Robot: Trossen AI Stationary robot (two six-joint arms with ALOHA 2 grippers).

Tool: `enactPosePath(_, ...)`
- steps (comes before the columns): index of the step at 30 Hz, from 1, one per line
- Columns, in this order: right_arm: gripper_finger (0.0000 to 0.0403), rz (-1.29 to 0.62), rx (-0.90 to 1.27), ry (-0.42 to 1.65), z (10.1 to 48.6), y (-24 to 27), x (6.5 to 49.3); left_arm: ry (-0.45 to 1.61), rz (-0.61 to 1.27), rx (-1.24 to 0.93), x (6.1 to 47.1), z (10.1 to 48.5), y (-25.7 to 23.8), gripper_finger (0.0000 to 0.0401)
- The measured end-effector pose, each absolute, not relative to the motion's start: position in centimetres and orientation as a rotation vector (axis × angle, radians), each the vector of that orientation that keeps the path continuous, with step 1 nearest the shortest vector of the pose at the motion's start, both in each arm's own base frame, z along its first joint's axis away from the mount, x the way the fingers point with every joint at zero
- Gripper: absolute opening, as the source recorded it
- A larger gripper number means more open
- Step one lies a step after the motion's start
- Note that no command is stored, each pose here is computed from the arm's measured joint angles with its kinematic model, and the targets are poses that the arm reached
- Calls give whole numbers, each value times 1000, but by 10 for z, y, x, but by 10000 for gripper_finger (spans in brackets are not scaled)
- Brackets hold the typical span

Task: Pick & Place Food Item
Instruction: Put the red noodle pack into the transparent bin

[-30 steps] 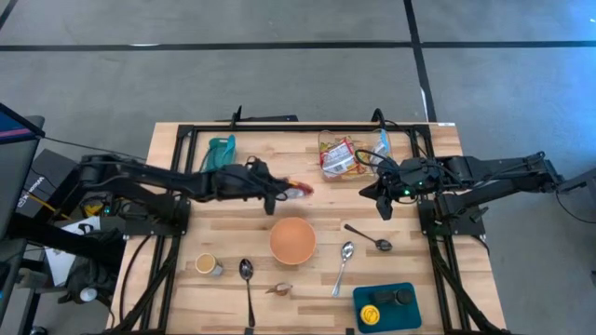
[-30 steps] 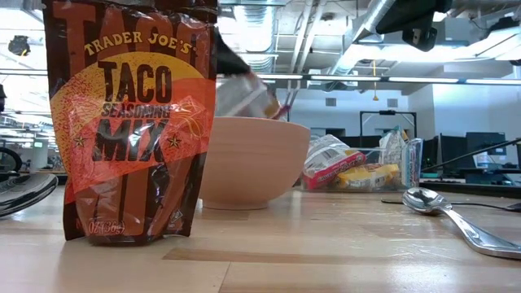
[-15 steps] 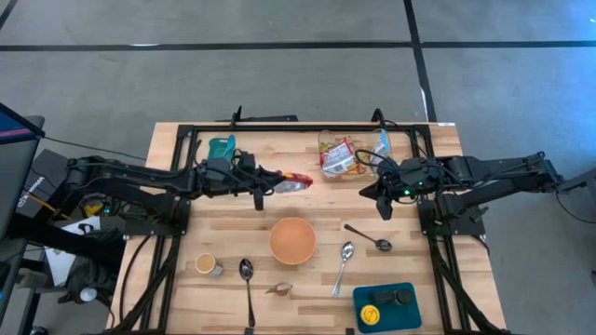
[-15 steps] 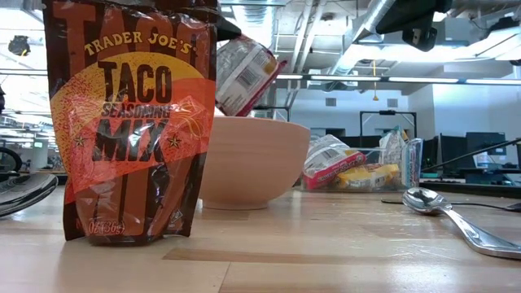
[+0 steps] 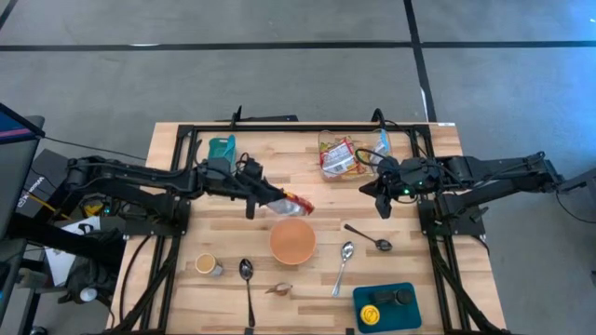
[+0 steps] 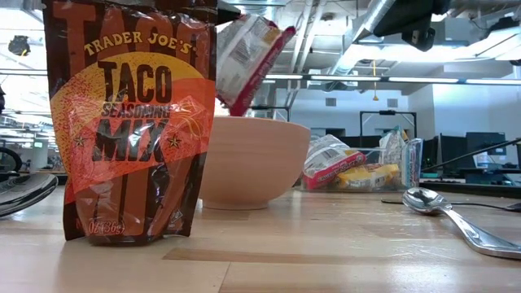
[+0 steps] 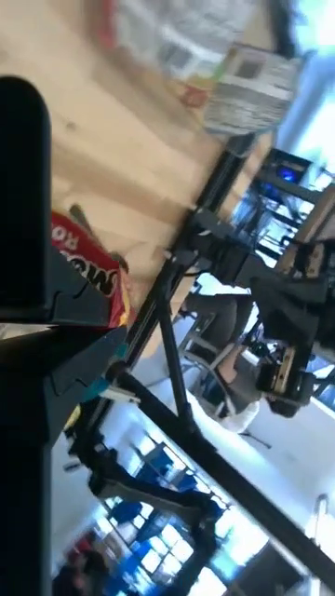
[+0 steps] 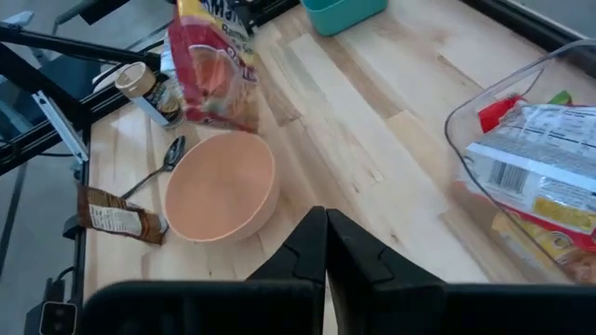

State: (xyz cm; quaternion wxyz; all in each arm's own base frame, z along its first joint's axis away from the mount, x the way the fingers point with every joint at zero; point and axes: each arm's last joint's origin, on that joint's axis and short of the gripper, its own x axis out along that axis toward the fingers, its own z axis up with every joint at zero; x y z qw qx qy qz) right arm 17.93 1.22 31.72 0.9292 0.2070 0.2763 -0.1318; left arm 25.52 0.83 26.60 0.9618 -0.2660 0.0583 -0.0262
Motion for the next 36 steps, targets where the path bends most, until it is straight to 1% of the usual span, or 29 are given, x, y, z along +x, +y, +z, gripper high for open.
enactPosePath(4,1,-274,422,565,317,12,179,78,-33,-424,255,269,13,0)
enactPosePath(9,1,-274,423,564,317,12,179,-53,160,-399,255,278,24,0)
enactPosePath(12,1,-274,423,564,317,12,179,-94,221,-406,254,280,29,0)
enactPosePath(18,1,-291,421,548,318,12,180,-111,236,-620,254,279,33,0)
enactPosePath(23,1,-318,383,482,323,10,183,-121,225,-726,254,279,32,0)
enactPosePath(27,1,-309,322,430,328,10,185,-122,214,-786,257,277,31,0)
enactPosePath(30,1,-298,295,405,330,10,187,-116,206,-791,262,272,29,0)
enactPosePath(36,1,-306,277,428,327,9,191,-117,191,-803,276,259,27,0)
